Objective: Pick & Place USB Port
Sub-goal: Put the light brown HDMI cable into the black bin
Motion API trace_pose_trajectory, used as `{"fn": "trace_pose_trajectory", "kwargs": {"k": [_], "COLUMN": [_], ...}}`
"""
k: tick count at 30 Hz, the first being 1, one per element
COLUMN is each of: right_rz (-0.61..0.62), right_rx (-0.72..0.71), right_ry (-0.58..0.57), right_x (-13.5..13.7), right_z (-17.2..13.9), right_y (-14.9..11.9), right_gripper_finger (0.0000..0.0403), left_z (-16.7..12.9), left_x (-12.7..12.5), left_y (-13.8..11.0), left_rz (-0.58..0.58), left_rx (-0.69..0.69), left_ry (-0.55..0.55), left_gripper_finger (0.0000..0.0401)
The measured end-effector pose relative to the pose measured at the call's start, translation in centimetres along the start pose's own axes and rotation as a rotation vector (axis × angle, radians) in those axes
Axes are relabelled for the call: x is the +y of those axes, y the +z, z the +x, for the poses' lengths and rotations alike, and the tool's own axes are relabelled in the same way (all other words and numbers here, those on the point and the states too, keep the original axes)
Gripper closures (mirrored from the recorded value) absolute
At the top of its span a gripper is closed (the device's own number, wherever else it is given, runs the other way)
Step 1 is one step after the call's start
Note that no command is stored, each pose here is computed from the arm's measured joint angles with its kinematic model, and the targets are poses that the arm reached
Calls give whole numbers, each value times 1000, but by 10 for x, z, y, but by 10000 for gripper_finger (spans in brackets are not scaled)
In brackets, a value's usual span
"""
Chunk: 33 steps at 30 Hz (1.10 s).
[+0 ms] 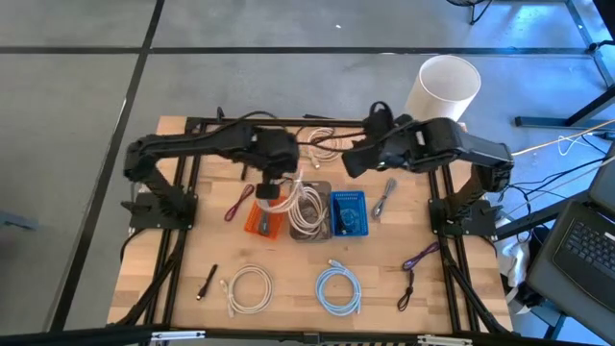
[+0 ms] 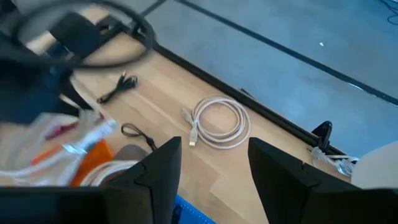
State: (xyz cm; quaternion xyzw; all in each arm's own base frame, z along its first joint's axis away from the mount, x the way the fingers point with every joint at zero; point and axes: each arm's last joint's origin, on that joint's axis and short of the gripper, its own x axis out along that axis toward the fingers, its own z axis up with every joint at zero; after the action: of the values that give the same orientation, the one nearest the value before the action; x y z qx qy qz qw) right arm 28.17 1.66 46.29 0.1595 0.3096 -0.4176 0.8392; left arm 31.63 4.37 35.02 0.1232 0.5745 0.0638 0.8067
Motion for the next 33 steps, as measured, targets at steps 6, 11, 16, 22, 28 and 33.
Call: {"fn": "trace_pose_trajectory", "kwargs": {"k": [6,11,16,22,28,33], "right_rz": [17,-2,-41,-37,-9,-1], "right_rx": [-15,-22,-23,-36,-111,-121], "right_ry": [18,21,20,45,63,65], "right_x": [-9,-13,-12,-21,-36,-42], "right_z": [-9,-12,-12,-22,-46,-52], "right_y": [2,3,3,4,-1,-11], "right_gripper_finger": [214,214,214,214,215,215], "left_z": [10,20,4,-61,-80,-65], "left_x": [5,1,3,27,32,22], "left_y": [31,42,49,36,-12,-50], "left_rz": [88,140,60,-121,-260,-373], "left_rx": [-12,41,-133,-549,-757,-1003], "left_ry": [14,4,-108,-167,-145,-237], "left_gripper_finger": [382,382,383,383,383,383]}}
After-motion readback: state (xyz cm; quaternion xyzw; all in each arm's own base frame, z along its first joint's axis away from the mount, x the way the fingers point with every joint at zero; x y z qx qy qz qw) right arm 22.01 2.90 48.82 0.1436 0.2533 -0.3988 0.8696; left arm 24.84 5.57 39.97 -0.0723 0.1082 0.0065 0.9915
